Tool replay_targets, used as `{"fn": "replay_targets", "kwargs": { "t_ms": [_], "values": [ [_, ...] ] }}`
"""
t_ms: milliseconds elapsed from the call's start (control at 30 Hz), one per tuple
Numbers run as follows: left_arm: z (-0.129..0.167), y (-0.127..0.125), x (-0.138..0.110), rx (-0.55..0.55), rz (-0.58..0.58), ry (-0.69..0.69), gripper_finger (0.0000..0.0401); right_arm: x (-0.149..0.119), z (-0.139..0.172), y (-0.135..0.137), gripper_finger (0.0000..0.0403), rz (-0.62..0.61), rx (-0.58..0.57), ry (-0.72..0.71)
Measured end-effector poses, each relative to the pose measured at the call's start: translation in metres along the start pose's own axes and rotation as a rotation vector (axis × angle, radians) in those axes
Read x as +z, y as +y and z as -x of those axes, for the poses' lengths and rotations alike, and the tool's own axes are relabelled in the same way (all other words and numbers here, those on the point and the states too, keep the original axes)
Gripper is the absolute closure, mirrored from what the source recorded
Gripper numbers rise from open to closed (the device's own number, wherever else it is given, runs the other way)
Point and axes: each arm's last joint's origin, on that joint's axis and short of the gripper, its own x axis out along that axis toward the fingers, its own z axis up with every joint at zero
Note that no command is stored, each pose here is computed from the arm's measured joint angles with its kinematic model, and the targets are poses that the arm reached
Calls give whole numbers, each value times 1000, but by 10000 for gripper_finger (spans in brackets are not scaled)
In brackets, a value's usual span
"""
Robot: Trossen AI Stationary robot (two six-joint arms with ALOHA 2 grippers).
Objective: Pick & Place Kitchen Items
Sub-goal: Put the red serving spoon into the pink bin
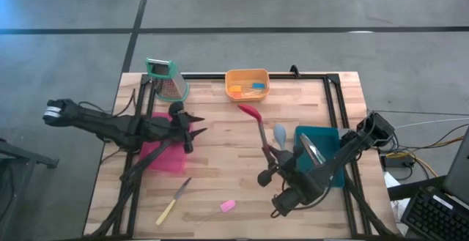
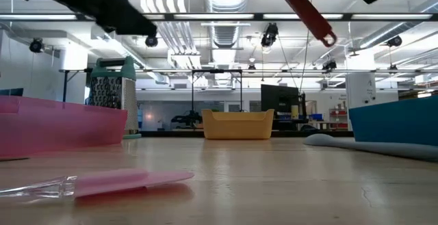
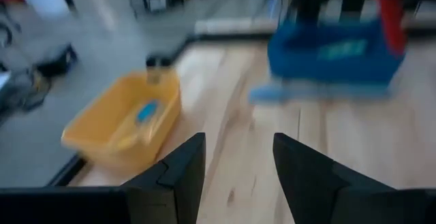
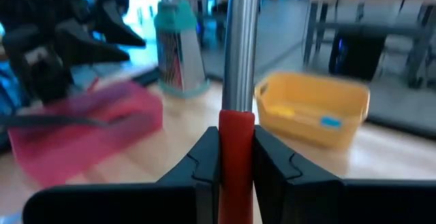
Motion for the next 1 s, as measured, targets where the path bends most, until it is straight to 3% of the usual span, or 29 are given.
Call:
{"fn": "replay_targets", "kwargs": {
  "t_ms": [167, 333, 533, 667, 767, 1000],
  "values": [
    [-3, -4, 2, -86, 63, -237, 224, 4, 0, 7, 360, 13, -5, -131],
    [-7, -12, 5, -234, 47, -376, 224, 6, 0, 14, 360, 15, -13, -175],
    [-22, -20, 9, -237, 42, -456, 224, 7, -3, 17, 360, 27, -26, -178],
    [-34, -29, 21, -308, 42, -513, 224, 6, -5, 17, 360, 34, -31, -178],
    [-48, -38, 32, -357, 26, -512, 224, 6, -5, 17, 360, 38, -31, -178],
    [-85, -57, 53, -355, -8, -505, 224, 6, -4, 18, 360, 53, -28, -177]
  ]
}}
